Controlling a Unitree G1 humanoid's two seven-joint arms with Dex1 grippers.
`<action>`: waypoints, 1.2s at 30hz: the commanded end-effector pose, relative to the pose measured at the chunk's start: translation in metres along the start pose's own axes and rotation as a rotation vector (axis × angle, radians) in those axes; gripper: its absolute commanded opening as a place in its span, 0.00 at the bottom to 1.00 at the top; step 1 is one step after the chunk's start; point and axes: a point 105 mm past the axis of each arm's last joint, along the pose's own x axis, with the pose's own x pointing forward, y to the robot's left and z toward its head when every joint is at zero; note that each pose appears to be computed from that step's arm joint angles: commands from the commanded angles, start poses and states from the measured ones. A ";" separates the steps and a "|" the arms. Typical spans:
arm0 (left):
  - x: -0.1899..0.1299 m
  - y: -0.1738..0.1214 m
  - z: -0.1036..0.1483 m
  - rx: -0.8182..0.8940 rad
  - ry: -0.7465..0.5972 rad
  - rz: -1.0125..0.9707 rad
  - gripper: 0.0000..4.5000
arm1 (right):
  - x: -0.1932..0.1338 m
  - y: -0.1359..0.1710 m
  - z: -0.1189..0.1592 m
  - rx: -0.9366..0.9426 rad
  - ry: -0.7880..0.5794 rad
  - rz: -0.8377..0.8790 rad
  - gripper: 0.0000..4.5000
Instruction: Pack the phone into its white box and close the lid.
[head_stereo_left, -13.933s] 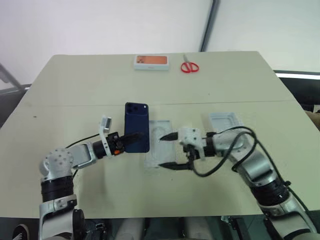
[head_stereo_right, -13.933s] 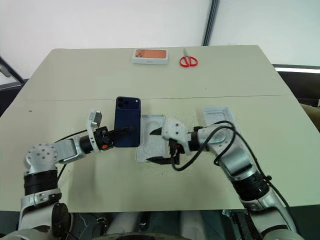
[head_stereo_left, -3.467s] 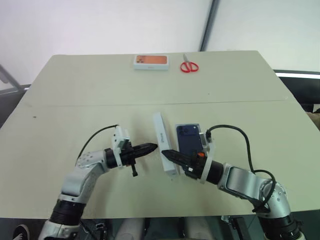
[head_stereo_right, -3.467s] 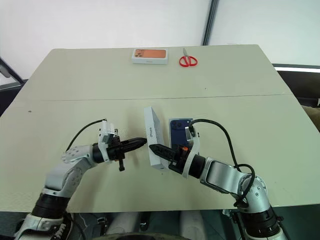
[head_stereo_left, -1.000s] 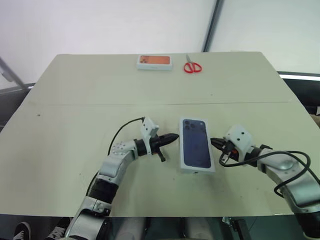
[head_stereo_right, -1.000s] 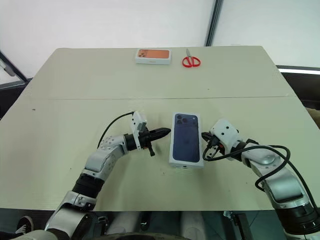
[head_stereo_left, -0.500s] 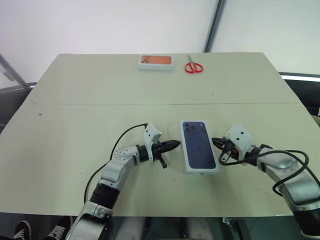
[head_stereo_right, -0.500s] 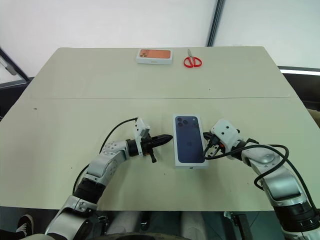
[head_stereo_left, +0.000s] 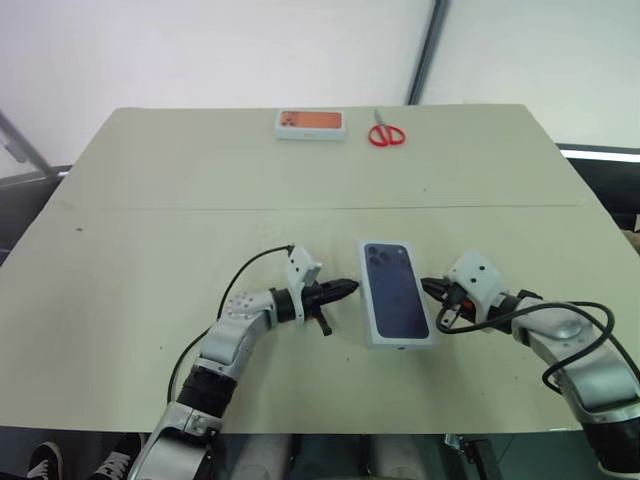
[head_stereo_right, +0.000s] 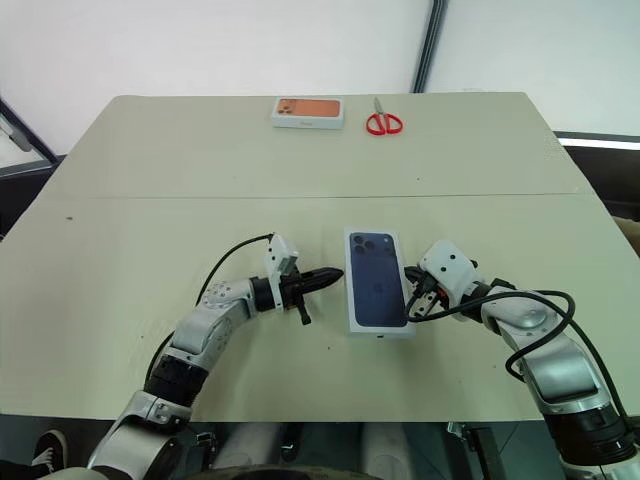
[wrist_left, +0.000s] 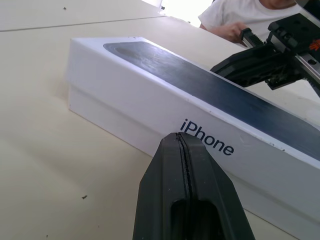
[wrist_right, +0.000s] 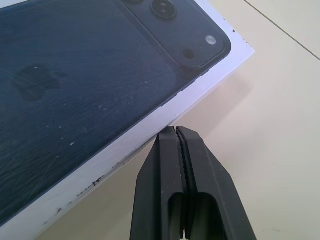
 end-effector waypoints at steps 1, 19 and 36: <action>0.000 -0.004 0.009 0.024 -0.034 -0.011 0.00 | -0.002 0.000 0.018 -0.048 -0.061 -0.002 0.01; -0.016 0.011 0.028 0.038 -0.056 0.044 0.00 | -0.019 -0.015 0.011 -0.142 0.004 -0.001 0.01; 0.037 -0.017 0.047 0.029 -0.095 -0.121 0.00 | -0.021 0.018 0.040 -0.104 -0.134 0.182 0.01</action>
